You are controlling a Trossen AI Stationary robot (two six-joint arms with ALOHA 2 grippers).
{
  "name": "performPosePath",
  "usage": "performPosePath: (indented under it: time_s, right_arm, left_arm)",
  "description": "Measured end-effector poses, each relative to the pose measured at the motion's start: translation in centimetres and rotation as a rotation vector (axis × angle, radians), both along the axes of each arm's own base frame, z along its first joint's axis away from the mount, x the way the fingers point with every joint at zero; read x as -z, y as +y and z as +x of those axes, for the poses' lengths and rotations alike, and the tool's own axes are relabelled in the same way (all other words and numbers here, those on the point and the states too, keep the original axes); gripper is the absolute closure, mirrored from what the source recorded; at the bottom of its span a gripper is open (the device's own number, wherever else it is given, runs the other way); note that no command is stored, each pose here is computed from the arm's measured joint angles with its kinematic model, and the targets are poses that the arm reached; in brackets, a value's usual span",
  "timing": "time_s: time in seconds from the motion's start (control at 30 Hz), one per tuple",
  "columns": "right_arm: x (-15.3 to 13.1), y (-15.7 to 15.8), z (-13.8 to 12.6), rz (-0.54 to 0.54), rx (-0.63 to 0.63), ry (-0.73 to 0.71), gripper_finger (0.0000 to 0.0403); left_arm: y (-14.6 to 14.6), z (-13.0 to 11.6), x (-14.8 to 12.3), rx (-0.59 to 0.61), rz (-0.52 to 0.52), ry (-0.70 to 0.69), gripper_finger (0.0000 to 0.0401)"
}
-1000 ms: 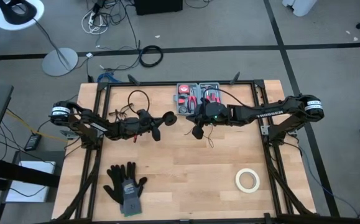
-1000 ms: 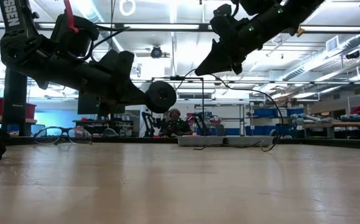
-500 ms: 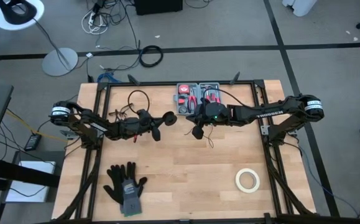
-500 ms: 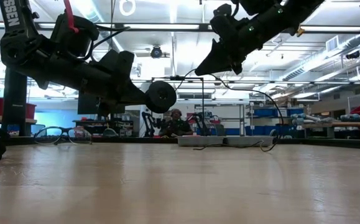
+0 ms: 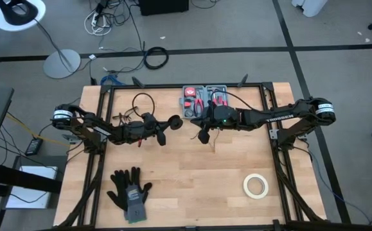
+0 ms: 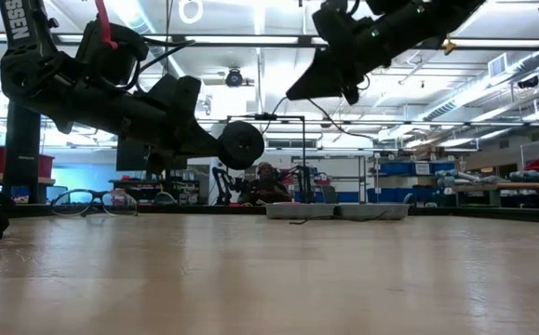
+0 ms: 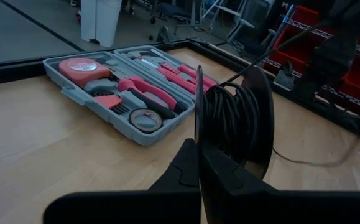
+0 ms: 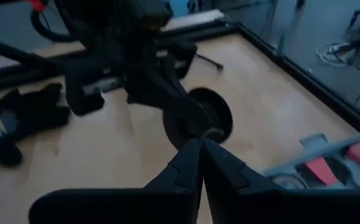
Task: Coil cords
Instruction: Coil the black wire onto the black spool
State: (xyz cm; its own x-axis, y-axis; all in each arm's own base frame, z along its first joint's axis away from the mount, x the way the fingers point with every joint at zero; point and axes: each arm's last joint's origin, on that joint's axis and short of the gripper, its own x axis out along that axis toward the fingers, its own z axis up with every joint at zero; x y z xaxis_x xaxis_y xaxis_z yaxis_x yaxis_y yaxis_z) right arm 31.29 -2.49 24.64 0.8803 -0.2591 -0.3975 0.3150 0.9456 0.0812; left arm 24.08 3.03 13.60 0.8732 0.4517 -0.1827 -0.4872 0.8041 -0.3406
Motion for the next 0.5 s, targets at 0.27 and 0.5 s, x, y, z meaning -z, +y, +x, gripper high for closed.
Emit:
performPosePath:
  time_s: [0.27, 0.5]
  right_arm:
    - [-0.55, -0.02, 0.28, -0.004, 0.000, -0.068, 0.0384]
    - [-0.56, -0.01, 0.29, -0.004, -0.001, -0.069, 0.0385]
  left_arm:
    - [0.00, 0.00, 0.01, 0.000, -0.002, 0.000, 0.0401]
    - [-0.03, 0.00, 0.02, -0.002, -0.015, -0.005, 0.0401]
